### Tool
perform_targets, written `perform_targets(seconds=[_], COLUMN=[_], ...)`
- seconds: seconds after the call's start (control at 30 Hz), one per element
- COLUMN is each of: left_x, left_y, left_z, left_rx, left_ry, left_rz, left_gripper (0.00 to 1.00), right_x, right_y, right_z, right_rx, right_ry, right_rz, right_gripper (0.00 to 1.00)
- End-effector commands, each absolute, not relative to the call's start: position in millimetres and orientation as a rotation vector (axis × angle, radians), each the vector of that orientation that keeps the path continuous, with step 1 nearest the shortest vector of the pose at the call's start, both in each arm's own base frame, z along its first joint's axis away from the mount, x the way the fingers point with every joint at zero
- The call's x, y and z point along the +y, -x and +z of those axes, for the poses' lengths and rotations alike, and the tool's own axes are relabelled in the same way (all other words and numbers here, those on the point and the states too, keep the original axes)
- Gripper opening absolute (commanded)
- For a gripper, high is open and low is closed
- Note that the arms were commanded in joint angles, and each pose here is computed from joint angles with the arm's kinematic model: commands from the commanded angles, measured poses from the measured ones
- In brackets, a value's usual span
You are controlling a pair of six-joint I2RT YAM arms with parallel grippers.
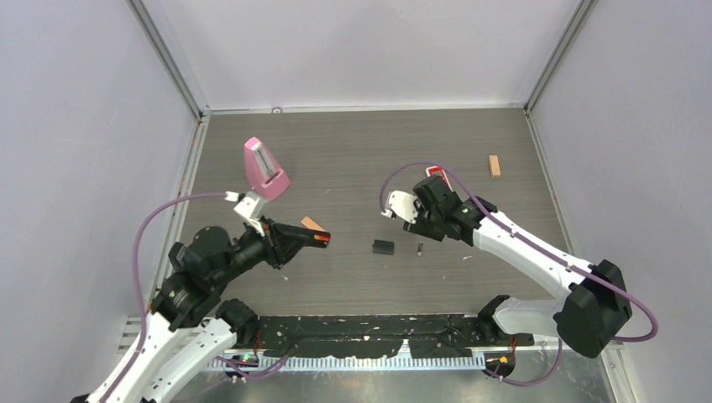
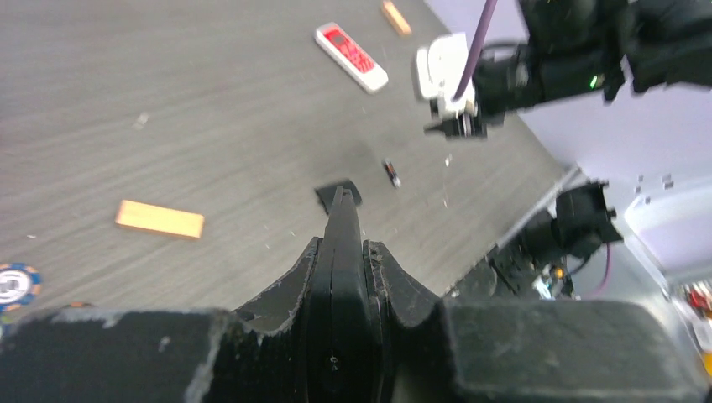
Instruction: Load the batteries into the remote control
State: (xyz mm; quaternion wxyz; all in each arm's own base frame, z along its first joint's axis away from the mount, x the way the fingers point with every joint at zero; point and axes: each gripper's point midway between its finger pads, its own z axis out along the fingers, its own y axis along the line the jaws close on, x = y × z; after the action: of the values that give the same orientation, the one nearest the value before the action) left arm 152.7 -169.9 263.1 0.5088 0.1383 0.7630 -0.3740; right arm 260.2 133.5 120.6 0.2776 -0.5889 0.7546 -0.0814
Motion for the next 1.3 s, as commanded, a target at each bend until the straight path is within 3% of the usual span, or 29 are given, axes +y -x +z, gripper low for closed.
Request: perform_targets(seconds=[0.0,0.4,1.07,1.27], left_x=[-137.4,-138.8,-125.0,-122.8], left_y=[-161.2,-160.9,-160.7,-160.9], left_z=[308.5,302.1,300.9,300.4], left_rx=[1.687,1.712,1.700,1.701], left_ry=[-0.169,-0.141,-0.103,-0.099], left_rz=[-0.800,-0.820,-0.763,-0.751], left_gripper=[0.00,0.00,0.00,0.00], right_x=[142.6,152.4,176.6,170.9], right_y=[-252.4,-261.5,-234.3,-245.4], right_z=[101.3,63.0,37.2,42.7], right_rx=[1.893,1.676,1.731,1.749], right_ry=[1.827,1.920,2.075,2.041], right_rz=[-0.205,-0.388,-0.101,-0.210], right_gripper=[0.49,0.48,0.45,0.46])
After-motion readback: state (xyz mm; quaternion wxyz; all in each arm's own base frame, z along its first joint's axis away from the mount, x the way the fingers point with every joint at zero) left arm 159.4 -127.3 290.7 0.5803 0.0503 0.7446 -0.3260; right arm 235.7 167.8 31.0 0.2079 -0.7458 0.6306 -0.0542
